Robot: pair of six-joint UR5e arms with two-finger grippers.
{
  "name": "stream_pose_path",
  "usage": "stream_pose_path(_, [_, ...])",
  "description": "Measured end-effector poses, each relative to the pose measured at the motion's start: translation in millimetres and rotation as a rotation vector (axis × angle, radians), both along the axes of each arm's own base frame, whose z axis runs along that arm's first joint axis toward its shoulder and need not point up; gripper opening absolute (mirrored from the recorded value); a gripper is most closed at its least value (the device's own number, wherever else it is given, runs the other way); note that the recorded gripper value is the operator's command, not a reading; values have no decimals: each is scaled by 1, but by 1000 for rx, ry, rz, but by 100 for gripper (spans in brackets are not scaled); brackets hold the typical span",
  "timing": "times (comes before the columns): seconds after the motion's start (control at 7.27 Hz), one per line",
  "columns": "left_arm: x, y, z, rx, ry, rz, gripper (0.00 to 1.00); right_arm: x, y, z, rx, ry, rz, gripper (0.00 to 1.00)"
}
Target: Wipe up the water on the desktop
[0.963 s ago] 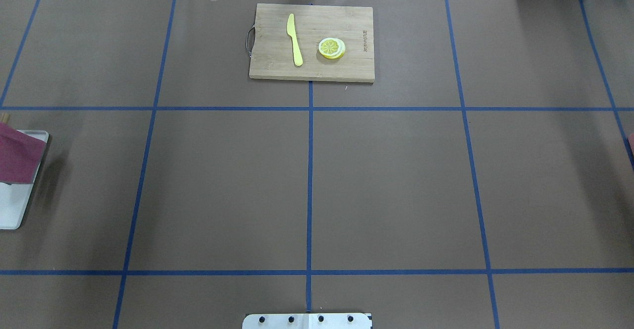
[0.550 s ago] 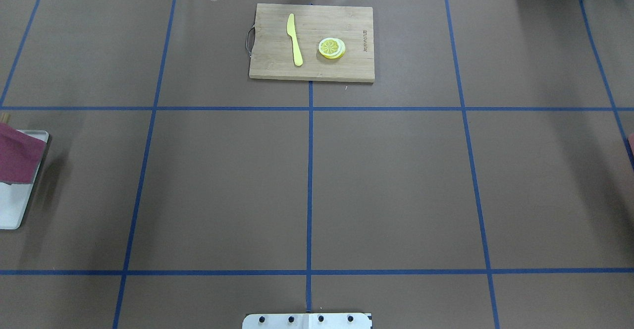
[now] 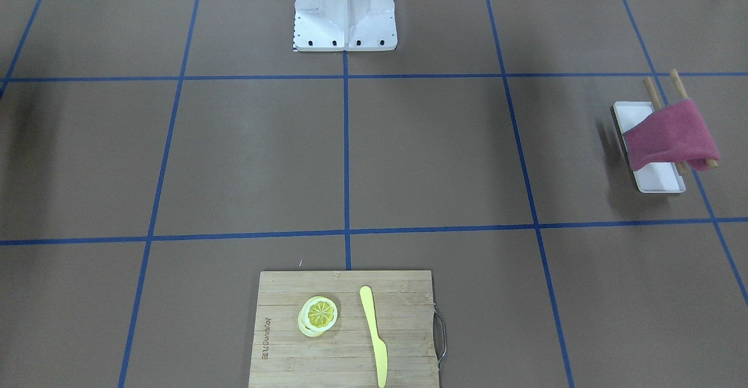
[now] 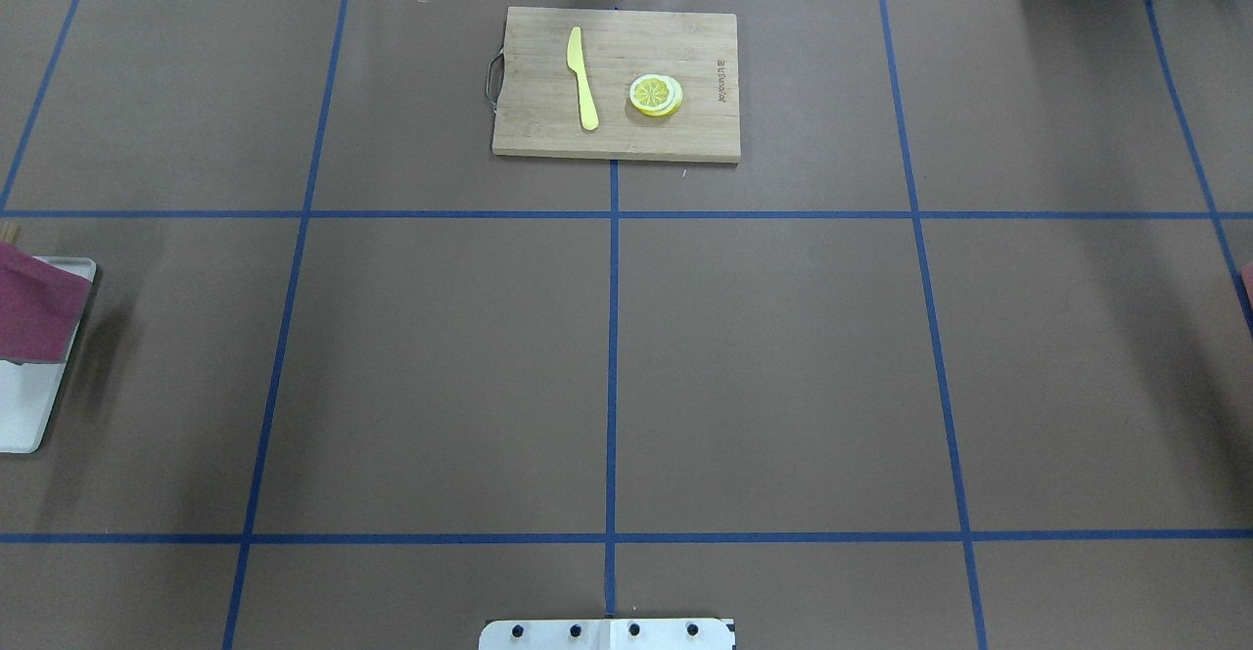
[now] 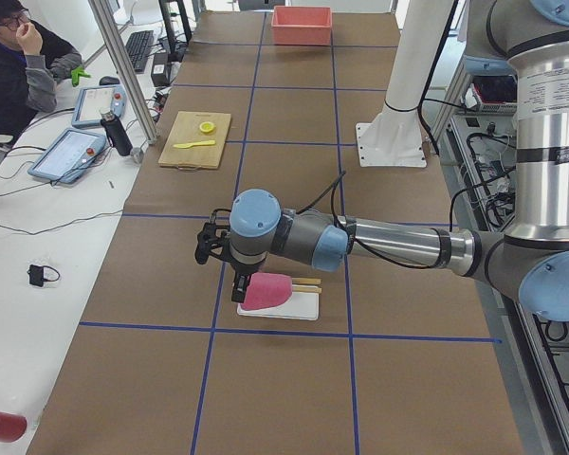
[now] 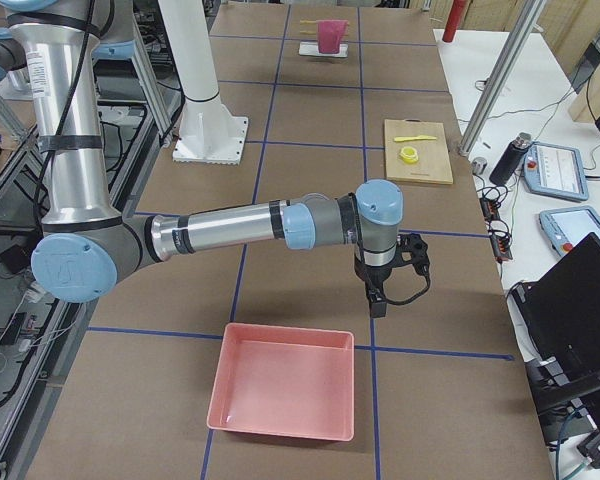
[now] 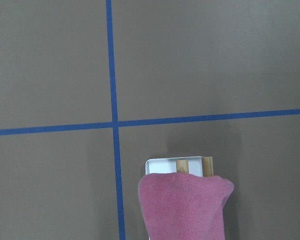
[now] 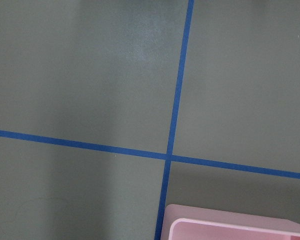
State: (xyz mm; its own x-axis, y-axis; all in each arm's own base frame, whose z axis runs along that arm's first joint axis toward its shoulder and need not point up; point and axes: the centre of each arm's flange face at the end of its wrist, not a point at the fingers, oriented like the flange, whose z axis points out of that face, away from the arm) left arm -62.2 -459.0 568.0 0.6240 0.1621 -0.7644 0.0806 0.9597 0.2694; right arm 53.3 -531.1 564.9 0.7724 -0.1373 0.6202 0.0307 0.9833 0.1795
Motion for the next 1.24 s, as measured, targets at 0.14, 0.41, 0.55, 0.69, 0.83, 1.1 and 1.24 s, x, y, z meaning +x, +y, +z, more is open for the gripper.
stream_pose_path(0.14, [-1, 1, 0, 39, -2, 0, 98, 0, 2, -2, 7, 1, -3, 100])
stream_pose_path(0.41, [-1, -6, 8, 90, -6, 0, 98, 0, 4, -6, 15, -1, -2, 100])
stream_pose_path(0.55, [-1, -10, 18, 88, -8, -4, 98, 0, 4, -6, 13, -1, 0, 100])
stream_pose_path(0.69, [0, -13, 32, 60, -4, -12, 98, 0, 4, -5, 10, -2, 2, 100])
stream_pose_path(0.83, [1, -15, 45, 13, 5, -32, 98, 0, 4, -4, 6, -2, 2, 100])
stream_pose_path(1.1, [7, -16, 55, -84, 37, -86, 98, 0, 8, 1, 1, -2, 1, 100])
stream_pose_path(1.24, [16, -17, 55, -110, 48, -90, 98, 0, 11, 6, 9, -3, 1, 100])
